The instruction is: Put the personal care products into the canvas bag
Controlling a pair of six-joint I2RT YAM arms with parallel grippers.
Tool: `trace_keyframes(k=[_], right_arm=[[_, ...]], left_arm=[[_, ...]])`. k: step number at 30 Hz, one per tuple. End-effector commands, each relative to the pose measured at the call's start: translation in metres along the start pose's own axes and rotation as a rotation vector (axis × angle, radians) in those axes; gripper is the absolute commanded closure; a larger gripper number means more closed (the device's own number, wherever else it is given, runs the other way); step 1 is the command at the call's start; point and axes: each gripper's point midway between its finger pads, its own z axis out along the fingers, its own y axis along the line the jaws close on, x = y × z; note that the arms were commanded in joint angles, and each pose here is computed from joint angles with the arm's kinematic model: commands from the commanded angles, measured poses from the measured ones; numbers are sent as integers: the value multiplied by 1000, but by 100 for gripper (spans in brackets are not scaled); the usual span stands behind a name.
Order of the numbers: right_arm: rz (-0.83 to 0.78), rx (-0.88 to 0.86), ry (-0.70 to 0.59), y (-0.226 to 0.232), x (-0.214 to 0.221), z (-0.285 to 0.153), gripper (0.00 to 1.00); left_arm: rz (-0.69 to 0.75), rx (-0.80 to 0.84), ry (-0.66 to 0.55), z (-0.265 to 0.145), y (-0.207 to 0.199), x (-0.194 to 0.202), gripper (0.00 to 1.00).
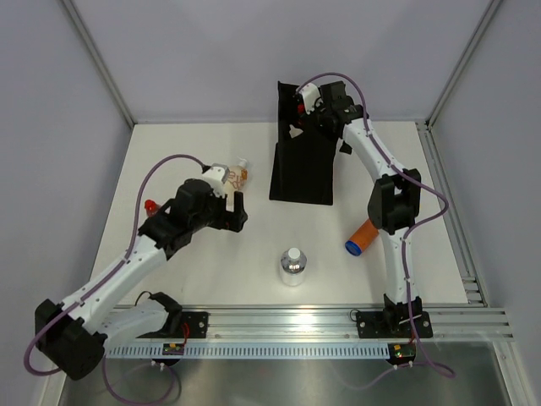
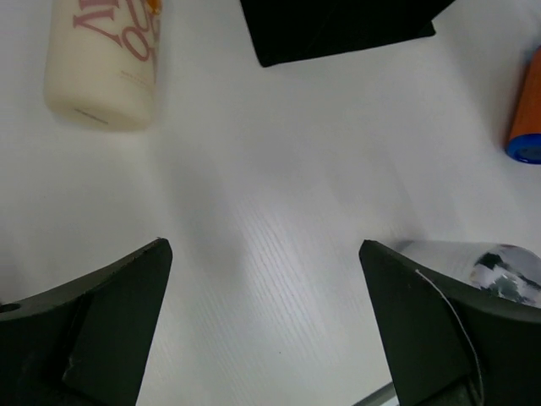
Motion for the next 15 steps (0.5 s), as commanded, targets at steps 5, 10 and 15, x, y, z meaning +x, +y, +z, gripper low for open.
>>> trace_keyframes(k=[5, 10, 15], right_arm=[[-5, -177, -191, 9, -56, -60, 5], [15, -268, -313, 10, -96, -145, 0], [28, -327, -453, 12, -122, -252, 1]], left_arm=[[102, -213, 13, 21, 31, -41, 1], [202, -270, 45, 41, 46, -55, 1], [249, -286, 137, 75, 72, -63, 1]])
